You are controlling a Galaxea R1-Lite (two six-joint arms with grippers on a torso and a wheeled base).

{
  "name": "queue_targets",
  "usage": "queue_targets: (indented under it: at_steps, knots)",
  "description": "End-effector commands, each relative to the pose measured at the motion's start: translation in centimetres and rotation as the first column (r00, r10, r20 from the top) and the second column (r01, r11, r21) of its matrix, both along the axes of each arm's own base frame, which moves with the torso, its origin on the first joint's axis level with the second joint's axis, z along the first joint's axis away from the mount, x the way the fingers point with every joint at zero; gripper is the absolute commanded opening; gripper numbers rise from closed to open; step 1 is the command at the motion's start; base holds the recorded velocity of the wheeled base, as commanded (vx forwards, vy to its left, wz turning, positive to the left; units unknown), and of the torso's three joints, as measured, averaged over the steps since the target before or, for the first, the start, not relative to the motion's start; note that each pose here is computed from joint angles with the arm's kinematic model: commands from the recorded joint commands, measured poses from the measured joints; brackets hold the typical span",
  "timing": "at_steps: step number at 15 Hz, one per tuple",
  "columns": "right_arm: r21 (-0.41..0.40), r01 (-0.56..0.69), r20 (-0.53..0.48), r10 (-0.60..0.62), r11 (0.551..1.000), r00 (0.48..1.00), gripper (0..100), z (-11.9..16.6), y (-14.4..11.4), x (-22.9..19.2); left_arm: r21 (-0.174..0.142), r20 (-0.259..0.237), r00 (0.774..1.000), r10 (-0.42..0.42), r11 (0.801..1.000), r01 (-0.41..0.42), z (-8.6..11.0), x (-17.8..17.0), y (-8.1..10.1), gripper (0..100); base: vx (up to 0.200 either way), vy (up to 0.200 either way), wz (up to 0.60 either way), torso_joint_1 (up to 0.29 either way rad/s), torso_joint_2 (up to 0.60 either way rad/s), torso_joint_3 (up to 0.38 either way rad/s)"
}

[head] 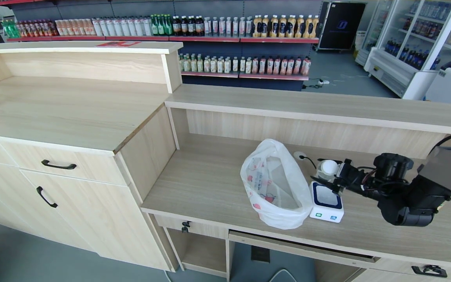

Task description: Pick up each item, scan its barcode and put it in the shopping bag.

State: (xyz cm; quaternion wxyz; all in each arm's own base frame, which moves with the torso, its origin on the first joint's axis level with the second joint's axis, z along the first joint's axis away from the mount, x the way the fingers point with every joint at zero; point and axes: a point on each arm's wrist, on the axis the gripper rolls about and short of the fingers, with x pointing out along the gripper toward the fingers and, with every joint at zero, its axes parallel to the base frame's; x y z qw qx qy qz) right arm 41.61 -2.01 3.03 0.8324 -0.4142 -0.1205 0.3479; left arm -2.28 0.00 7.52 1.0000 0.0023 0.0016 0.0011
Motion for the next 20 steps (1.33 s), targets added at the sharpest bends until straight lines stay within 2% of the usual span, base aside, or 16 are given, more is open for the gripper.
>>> queue_targets:
  at_steps: [1, 5, 7, 9, 10, 11, 12, 13, 14, 15, 18, 20]
  knots:
    - [0.001, -0.004, 0.003, 0.004, 1.0, 1.0, 0, -0.2, 0.1, 0.2, 0.0, -0.001, 1.0, 0.001, 1.0, -0.001, 0.0, 0.0, 0.0, 100, 0.0, 0.0, 0.0, 0.0, 0.0, 0.0]
    - [0.001, -0.004, 0.003, 0.004, 1.0, 1.0, 0, -0.2, 0.1, 0.3, 0.0, -0.001, 1.0, 0.001, 1.0, -0.001, 0.0, 0.0, 0.0, 100, 0.0, 0.0, 0.0, 0.0, 0.0, 0.0]
    - [0.013, -0.003, 0.018, 0.003, 1.0, 1.0, 0, 0.9, 0.1, 0.3, 0.0, -0.001, 1.0, 0.001, 1.0, -0.001, 0.0, 0.0, 0.0, 100, 0.0, 0.0, 0.0, 0.0, 0.0, 0.0]
    - [0.137, 0.024, 0.01, -0.025, 0.99, 1.0, 0, 6.6, -0.1, -1.0, 0.0, -0.001, 1.0, 0.001, 1.0, -0.001, 0.0, 0.0, 0.0, 100, 0.0, 0.0, 0.0, 0.0, 0.0, 0.0]
    - [0.286, 0.126, -0.039, -0.12, 0.95, 0.992, 0, 11.3, -1.4, -3.6, 0.0, -0.001, 1.0, 0.001, 1.0, -0.001, 0.0, 0.0, 0.0, 100, 0.0, 0.0, 0.0, 0.0, 0.0, 0.0]
    - [0.378, 0.257, -0.097, -0.238, 0.889, 0.966, 0, 13.7, -2.6, -6.0, 0.0, -0.001, 1.0, 0.001, 1.0, -0.001, 0.0, 0.0, 0.0, 100, 0.0, 0.0, 0.0, 0.0, 0.0, 0.0]
    - [0.414, 0.398, -0.154, -0.368, 0.819, 0.917, 0, 14.9, -3.7, -8.2, 0.0, -0.001, 1.0, 0.001, 1.0, -0.001, 0.0, 0.0, 0.0, 100, 0.0, 0.0, 0.0, 0.0, 0.0, 0.0]
    - [0.415, 0.496, -0.19, -0.46, 0.763, 0.867, 0, 15.2, -4.5, -9.6, 0.0, -0.001, 1.0, 0.001, 1.0, -0.001, 0.0, 0.0, 0.0, 100, 0.0, 0.0, 0.0, 0.0, 0.0, 0.0]
    - [0.394, 0.642, -0.253, -0.594, 0.657, 0.763, 0, 14.9, -5.5, -12.7, 0.0, -0.001, 1.0, 0.001, 1.0, -0.001, 0.0, 0.0, 0.0, 100, 0.0, 0.0, 0.0, 0.0, 0.0, 0.0]
    - [0.377, 0.693, -0.273, -0.641, 0.615, 0.718, 0, 14.5, -5.9, -14.6, 0.0, -0.001, 1.0, 0.001, 1.0, -0.001, 0.0, 0.0, 0.0, 100, 0.0, 0.0, 0.0, 0.0, 0.0, 0.0]
    - [0.373, 0.717, -0.25, -0.681, 0.588, 0.689, 0, 15.0, -6.8, -15.7, 0.0, -0.001, 1.0, 0.001, 1.0, -0.001, 0.0, 0.0, 0.0, 100, 0.0, 0.0, 0.0, 0.0, 0.0, 0.0]
    - [0.373, 0.708, -0.248, -0.67, 0.6, 0.699, 0, 15.0, -6.6, -15.6, 0.0, -0.001, 1.0, 0.001, 1.0, -0.001, 0.0, 0.0, 0.0, 100, 0.0, 0.0, 0.0, 0.0, 0.0, 0.0]
